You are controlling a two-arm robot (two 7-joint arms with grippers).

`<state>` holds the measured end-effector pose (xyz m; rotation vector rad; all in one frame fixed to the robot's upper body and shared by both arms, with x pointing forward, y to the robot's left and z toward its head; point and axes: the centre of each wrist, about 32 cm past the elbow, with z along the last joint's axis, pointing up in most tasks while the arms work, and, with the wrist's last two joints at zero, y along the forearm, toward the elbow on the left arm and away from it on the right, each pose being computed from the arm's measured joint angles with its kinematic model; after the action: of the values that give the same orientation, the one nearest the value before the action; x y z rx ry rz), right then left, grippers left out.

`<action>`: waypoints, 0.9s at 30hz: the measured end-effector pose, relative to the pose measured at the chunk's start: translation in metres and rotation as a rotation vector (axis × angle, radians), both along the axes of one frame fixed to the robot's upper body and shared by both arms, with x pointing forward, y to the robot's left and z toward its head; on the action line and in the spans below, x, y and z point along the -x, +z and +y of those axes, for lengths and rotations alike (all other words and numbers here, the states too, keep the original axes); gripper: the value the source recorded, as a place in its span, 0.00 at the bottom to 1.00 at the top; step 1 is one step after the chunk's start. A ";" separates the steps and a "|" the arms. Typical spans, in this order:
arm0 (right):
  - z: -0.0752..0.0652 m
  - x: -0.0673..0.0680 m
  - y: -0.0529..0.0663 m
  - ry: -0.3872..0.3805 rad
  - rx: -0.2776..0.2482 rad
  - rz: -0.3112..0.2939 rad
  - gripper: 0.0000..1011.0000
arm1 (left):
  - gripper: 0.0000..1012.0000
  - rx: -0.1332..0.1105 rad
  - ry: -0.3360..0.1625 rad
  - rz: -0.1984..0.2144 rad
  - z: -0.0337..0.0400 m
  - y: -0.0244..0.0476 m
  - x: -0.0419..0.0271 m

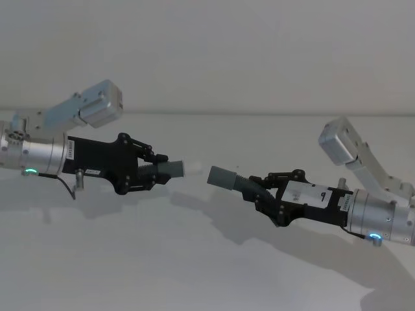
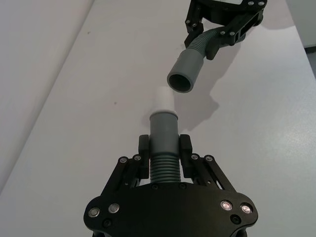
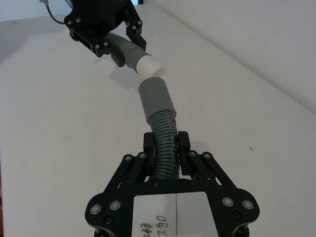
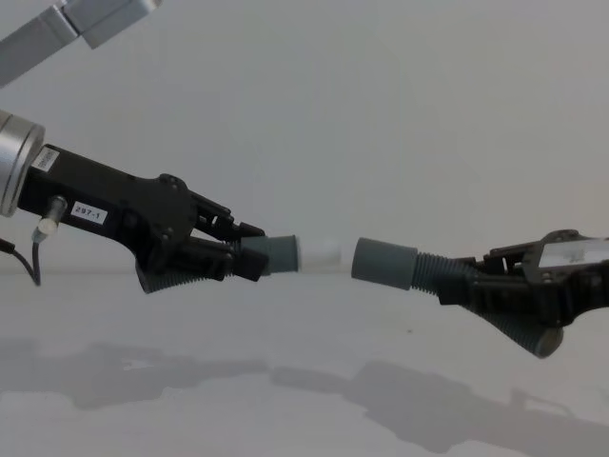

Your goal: Use both hands to pick up one end of the pipe from the table, align the ends, and insert them.

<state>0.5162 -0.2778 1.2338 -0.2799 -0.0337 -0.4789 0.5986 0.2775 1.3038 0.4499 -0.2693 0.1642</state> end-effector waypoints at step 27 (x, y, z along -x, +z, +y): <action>0.001 -0.001 -0.002 0.004 -0.003 0.001 0.27 | 0.34 0.011 -0.010 -0.001 -0.0048 0.0015 0.0042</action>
<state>0.5172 -0.2770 1.2318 -0.2774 -0.0331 -0.4751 0.5944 0.2727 1.3054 0.4378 -0.2713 0.1561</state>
